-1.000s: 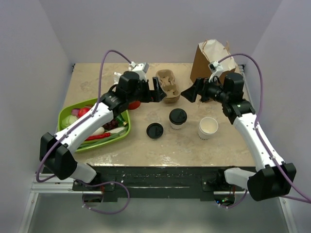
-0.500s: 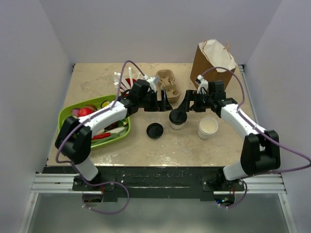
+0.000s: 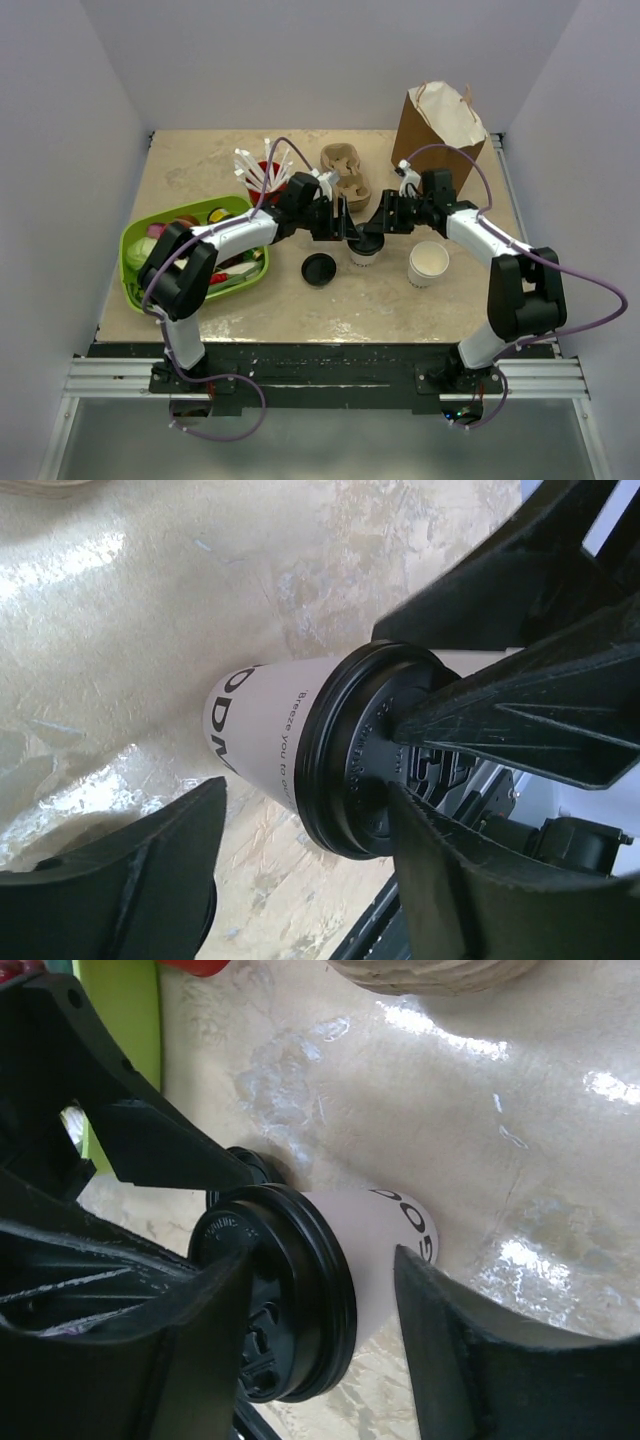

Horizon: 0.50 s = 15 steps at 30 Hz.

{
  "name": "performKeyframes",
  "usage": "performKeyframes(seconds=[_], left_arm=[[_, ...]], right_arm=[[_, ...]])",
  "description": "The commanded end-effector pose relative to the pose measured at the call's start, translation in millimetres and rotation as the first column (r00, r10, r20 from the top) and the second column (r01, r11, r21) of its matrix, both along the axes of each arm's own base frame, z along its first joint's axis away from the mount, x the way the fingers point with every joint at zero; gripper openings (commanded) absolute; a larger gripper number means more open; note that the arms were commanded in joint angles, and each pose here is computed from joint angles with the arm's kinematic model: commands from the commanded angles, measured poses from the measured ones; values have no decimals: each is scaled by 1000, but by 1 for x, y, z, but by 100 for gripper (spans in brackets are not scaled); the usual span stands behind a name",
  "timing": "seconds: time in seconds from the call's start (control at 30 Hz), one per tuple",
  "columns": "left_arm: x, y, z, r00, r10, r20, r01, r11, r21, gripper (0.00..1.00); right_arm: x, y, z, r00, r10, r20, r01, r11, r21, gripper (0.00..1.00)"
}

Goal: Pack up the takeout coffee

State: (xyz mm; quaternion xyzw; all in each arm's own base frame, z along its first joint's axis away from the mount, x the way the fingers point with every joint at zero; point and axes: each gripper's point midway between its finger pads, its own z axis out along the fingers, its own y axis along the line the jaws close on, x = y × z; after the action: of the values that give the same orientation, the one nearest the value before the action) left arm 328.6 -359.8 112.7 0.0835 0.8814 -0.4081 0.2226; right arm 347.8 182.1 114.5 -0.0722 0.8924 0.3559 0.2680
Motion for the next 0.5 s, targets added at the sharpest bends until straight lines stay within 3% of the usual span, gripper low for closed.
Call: performKeyframes(seconds=[0.0, 0.13, 0.2, 0.3, 0.47], left_arm=[[11, -5, 3, 999, 26, 32, -26, 1000, -9, 63], [10, -5, -5, 999, 30, 13, -30, 1000, 5, 47], [11, -4, -8, 999, 33, 8, -33, 999, 10, 45], [10, -2, -9, 999, 32, 5, -32, 999, 17, 41], [10, 5, -7, 999, 45, 22, -46, 998, 44, 41]], right_arm=[[-8, 0, -19, 999, 12, -38, -13, 1000, -18, 51], [-15, 1, -23, 999, 19, -49, -19, 1000, -3, 38], [-20, 3, -25, 998, 25, -57, -24, 1000, 15, 29], [-24, 5, -28, 998, 31, -62, -29, 999, 34, 22], [-29, 8, -18, 997, 72, -15, -71, 996, 50, 30]])
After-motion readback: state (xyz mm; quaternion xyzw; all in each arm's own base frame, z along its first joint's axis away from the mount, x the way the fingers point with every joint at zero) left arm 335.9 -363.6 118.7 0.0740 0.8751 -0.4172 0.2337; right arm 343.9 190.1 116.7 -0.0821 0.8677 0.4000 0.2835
